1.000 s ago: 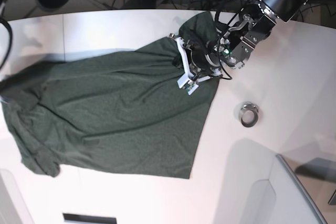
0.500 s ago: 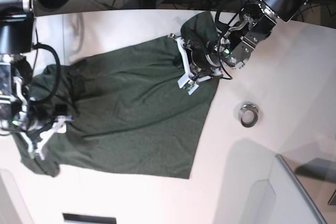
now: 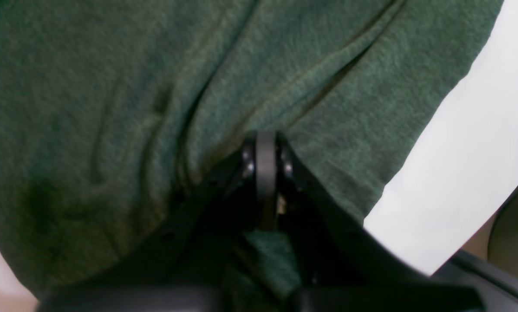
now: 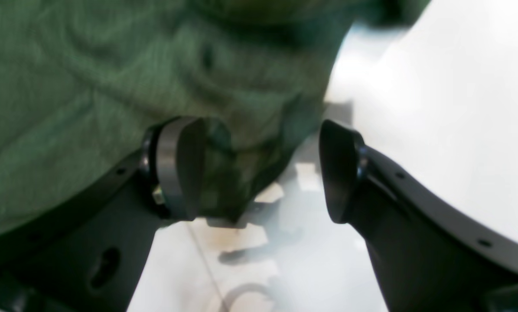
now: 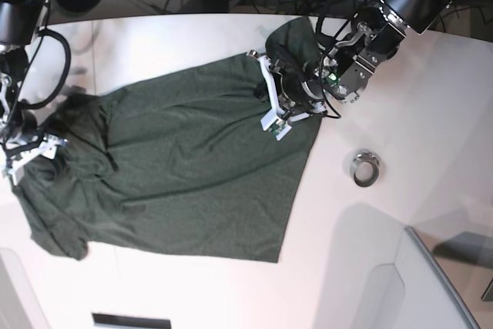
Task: Layout the t-shirt on the table in an organized manner, then fold the t-shirt properly
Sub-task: 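Hold the shirt with the left gripper while the right gripper tugs the hem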
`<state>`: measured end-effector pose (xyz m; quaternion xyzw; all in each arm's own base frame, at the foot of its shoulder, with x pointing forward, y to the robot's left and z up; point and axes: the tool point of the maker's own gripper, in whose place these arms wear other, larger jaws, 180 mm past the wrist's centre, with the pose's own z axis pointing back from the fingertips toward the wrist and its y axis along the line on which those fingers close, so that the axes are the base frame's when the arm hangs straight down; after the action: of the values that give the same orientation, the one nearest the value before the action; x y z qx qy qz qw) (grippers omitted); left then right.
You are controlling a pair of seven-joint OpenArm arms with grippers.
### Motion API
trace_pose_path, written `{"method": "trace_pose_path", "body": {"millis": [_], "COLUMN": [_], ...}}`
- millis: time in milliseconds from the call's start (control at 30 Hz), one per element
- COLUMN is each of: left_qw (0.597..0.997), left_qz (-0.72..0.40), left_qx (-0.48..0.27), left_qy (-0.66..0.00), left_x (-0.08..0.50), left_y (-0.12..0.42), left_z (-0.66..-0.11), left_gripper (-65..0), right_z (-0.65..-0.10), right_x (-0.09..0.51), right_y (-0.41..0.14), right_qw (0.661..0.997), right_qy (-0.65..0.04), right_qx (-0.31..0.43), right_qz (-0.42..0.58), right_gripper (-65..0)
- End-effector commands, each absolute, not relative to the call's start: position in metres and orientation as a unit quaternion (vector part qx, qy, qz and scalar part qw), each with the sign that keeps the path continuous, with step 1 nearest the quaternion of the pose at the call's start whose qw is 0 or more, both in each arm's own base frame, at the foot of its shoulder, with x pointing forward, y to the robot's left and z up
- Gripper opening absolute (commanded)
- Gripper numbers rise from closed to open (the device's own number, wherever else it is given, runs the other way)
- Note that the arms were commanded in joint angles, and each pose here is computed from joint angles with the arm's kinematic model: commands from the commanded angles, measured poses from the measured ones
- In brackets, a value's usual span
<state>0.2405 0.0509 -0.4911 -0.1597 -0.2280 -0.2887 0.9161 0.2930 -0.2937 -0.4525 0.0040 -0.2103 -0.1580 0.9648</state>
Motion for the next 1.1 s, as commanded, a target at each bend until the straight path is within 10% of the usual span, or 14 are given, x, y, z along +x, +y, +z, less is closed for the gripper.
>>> {"method": "trace_pose_path", "body": {"millis": [0, 167, 333, 1067], "left_qw": [0.918, 0.919, 0.919, 0.918], "left_qz": [-0.288, -0.288, -0.288, -0.288], "left_qx": [-0.15, -0.15, -0.15, -0.149], "left_qy": [-0.227, -0.225, -0.225, -0.227], "left_x": [0.243, 0.242, 0.242, 0.244], "left_y": [0.057, 0.057, 0.057, 0.057], "left_z": [-0.491, -0.491, -0.491, -0.49], "left_gripper": [-65.0, -65.0, -65.0, -65.0], "right_z": [-0.446, -0.453, -0.455, -0.36], "right_x": [0.299, 0.301, 0.298, 0.232], "right_y": [-0.301, -0.302, -0.304, -0.33], "right_qw": [0.962, 0.961, 0.96, 0.933], "right_qy": [-0.219, -0.222, -0.218, -0.289], "right_qx": [-0.001, 0.0, 0.0, -0.062], "right_qz": [-0.162, -0.168, -0.173, -0.207], "right_gripper": [-27.3, -30.8, -63.2, -64.1]}}
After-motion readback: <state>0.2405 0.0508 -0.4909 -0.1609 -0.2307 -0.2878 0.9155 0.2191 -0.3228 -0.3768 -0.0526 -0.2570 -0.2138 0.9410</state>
